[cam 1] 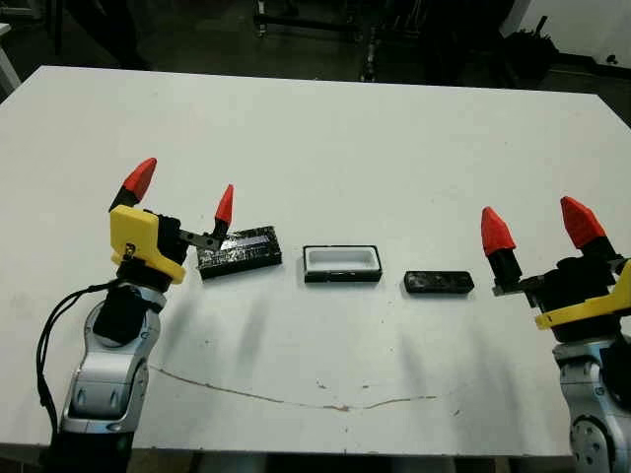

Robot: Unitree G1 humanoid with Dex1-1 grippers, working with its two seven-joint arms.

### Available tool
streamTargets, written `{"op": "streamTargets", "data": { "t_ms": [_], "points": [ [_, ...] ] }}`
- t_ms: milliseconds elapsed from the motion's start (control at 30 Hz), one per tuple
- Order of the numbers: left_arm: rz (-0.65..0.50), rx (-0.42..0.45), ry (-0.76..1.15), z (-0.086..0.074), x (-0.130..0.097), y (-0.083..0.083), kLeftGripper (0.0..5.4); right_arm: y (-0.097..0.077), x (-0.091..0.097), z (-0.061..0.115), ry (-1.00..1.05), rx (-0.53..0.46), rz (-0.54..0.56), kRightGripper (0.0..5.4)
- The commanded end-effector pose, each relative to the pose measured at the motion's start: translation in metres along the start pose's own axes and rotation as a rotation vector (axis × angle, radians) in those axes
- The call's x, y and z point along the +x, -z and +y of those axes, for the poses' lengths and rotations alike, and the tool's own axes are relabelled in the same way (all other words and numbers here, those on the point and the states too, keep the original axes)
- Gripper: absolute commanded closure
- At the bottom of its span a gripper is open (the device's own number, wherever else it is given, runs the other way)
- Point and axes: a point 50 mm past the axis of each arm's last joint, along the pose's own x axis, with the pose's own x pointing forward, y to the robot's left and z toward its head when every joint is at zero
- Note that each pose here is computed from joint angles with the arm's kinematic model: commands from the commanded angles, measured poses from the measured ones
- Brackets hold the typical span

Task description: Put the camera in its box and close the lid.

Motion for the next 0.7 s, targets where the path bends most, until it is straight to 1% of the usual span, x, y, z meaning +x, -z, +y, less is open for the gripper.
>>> {"op": "streamTargets", "data": {
  "t_ms": [33,133,200,300,333,433,533,600,667,700],
  "points": [
    [0.005,-0.004,0.004,0.000,0.001,0.001,0.00,0.001,0.000,-0.001,-0.012,0.009,0.014,0.01],
    [0.004,-0.001,0.010,0.000,0.001,0.001,0.00,0.002,0.000,-0.001,-0.034,0.008,0.010,0.01],
    [0.007,-0.004,0.016,-0.001,0.001,0.001,0.00,0.002,0.001,-0.004,-0.069,-0.020,0.030,0.01],
    [0.015,-0.006,0.022,-0.001,0.000,0.001,0.00,-0.003,0.006,-0.015,-0.144,-0.079,0.079,0.01],
    [0.016,-0.009,0.022,-0.001,0.000,0.001,0.00,-0.008,0.010,-0.022,-0.177,-0.106,0.092,0.01],
    [0.018,-0.012,0.015,-0.001,0.000,0.000,0.00,-0.030,0.029,-0.046,-0.314,-0.219,0.113,0.01],
    [0.018,-0.010,0.014,-0.002,0.000,0.001,0.00,-0.053,0.056,-0.066,-0.473,-0.340,0.198,0.01],
    [0.019,-0.014,0.014,-0.002,-0.001,0.001,0.00,-0.063,0.071,-0.073,-0.570,-0.382,0.265,0.01],
    [0.021,-0.018,0.014,-0.003,-0.001,0.002,0.00,-0.067,0.087,-0.076,-0.694,-0.414,0.336,0.01],
    [0.024,-0.020,0.015,-0.004,-0.001,0.002,0.00,-0.068,0.093,-0.076,-0.747,-0.410,0.367,0.01]
  ]
}}
